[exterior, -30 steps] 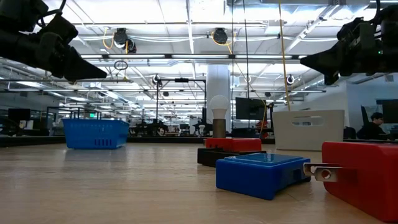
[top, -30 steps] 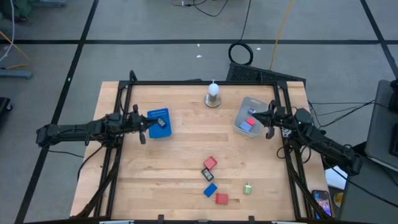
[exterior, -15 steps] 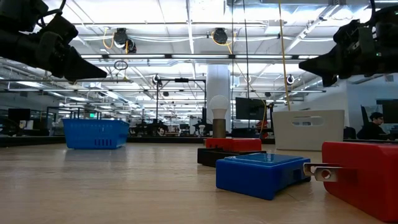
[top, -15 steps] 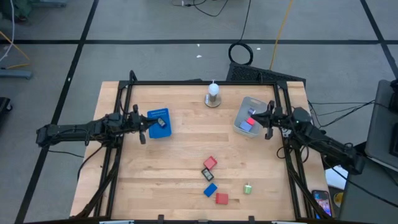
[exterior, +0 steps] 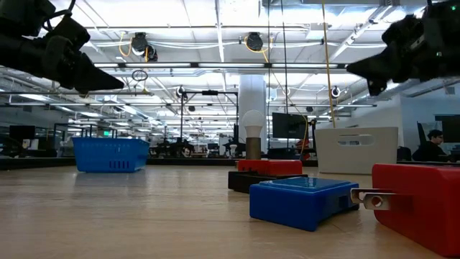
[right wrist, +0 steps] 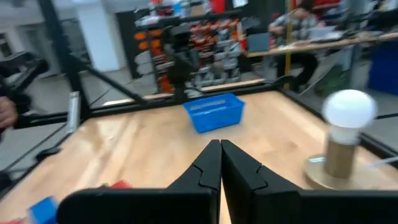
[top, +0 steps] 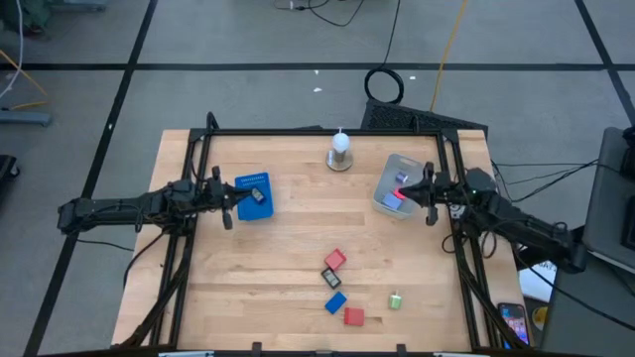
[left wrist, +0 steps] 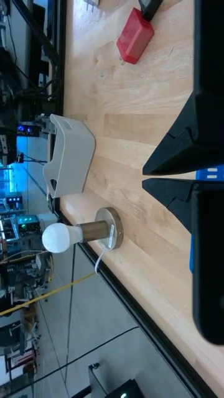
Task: Pick & Place Office items
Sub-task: Put the black digital clock into the blue bin
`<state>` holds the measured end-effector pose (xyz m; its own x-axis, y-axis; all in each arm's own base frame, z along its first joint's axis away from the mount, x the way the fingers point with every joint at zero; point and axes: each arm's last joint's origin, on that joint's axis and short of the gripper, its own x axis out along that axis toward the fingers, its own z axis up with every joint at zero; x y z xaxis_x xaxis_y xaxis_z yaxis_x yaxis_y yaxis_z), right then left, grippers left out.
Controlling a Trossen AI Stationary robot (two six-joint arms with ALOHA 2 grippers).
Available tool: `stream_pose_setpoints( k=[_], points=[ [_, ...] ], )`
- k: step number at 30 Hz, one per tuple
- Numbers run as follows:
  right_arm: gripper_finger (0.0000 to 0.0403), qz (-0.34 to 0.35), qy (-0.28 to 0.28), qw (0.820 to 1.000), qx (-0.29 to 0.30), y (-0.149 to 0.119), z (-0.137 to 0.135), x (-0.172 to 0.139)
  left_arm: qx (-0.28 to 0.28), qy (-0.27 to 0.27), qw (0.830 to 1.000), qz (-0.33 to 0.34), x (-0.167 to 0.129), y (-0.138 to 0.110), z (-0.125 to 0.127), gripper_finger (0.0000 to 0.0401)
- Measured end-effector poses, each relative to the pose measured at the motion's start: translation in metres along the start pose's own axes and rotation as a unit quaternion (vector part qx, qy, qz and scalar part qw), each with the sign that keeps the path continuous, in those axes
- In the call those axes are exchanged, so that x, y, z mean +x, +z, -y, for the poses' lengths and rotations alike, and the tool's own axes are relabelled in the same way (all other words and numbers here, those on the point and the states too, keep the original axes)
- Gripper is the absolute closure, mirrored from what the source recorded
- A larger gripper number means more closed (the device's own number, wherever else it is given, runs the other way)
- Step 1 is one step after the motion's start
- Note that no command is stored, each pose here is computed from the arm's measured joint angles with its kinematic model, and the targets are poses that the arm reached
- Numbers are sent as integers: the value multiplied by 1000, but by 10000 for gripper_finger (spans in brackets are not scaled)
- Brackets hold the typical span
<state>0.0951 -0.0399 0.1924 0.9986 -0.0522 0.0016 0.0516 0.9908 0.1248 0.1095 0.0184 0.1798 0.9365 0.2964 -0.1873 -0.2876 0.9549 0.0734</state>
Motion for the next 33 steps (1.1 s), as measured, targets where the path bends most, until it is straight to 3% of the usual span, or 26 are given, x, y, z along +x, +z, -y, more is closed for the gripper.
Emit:
stream_pose_setpoints(
  k=[7,11,16,24,33],
  points=[
    [403,-74,45,996,19,36,-17,8,-8,0,1000,0,0,0,0,377],
    [403,-141,45,989,17,45,-26,14,-8,0,1000,0,0,0,0,377],
    [403,-178,49,983,-5,48,-37,24,-8,0,1000,0,0,0,0,377],
    [403,-189,18,981,-43,46,-42,30,-25,-3,1000,0,0,0,0,377],
    [403,-166,15,983,-74,50,-42,23,-26,-58,998,10,5,11,6,377]
  ],
)
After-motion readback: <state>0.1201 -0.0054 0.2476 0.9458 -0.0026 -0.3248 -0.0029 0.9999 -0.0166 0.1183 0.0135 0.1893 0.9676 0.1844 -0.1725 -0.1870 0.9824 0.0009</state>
